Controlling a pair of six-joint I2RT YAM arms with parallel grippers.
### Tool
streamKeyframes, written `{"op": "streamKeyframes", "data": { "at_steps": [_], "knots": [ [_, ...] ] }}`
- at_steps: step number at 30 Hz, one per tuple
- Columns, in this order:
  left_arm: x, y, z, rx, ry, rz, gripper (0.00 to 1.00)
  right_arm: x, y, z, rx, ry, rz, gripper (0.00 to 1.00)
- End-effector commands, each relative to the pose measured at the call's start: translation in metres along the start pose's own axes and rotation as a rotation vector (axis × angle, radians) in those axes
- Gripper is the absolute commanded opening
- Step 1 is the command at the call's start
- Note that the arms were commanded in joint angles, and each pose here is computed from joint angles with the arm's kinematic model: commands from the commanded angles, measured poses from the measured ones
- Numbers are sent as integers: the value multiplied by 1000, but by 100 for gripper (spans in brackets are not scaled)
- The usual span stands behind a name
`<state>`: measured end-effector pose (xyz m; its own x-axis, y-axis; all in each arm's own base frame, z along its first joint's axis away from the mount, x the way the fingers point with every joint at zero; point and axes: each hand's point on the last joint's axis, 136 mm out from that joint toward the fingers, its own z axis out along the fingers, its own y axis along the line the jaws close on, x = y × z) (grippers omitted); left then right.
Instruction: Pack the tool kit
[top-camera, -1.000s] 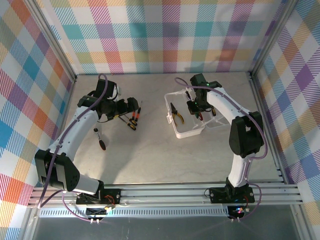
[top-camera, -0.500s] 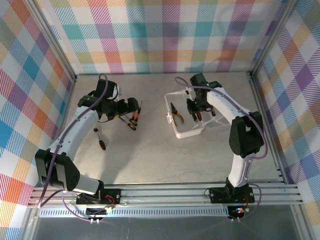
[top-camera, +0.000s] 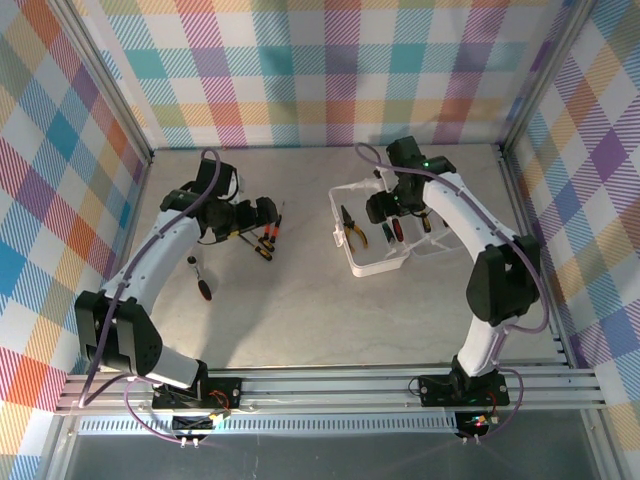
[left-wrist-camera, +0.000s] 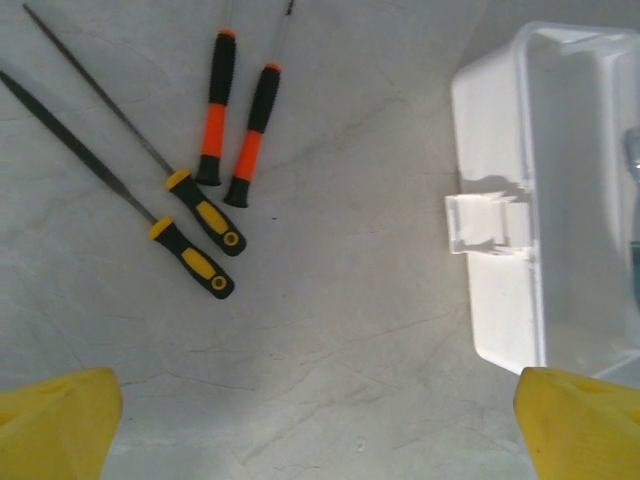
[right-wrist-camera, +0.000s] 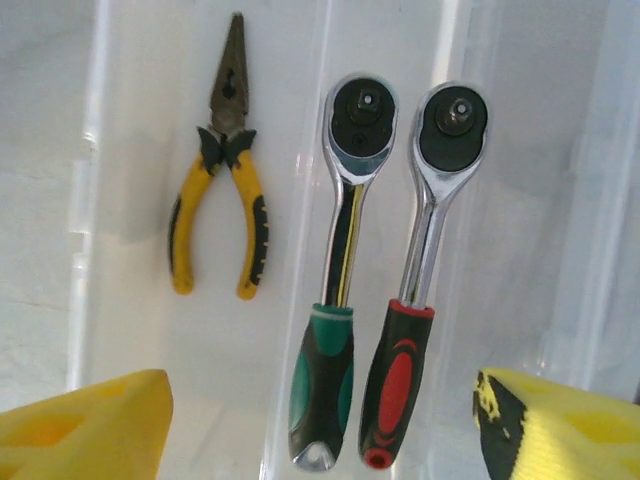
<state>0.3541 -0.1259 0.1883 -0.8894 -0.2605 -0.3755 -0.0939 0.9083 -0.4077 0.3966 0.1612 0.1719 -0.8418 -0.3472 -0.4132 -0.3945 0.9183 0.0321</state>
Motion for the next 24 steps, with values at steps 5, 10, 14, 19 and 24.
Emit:
{"op": "streamKeyframes", "data": {
  "at_steps": [5, 10, 14, 19, 24],
  "knots": [
    [20, 39, 49, -124, 105, -103, 94, -5, 32, -41, -85, -79, -42, 99],
    [25, 62, 90, -167, 163, -184, 68, 3, 40, -39, -103, -73, -45, 99],
    [24, 77, 114, -235, 186, -191, 57, 9, 42, -36, -111, -63, -41, 99],
    [21, 88, 128, -294, 201, -186, 56, 15, 40, -34, -98, -47, -37, 99],
    [20, 96, 139, -329, 212, -178, 55, 23, 33, -35, -59, -15, -42, 99]
  ]
}}
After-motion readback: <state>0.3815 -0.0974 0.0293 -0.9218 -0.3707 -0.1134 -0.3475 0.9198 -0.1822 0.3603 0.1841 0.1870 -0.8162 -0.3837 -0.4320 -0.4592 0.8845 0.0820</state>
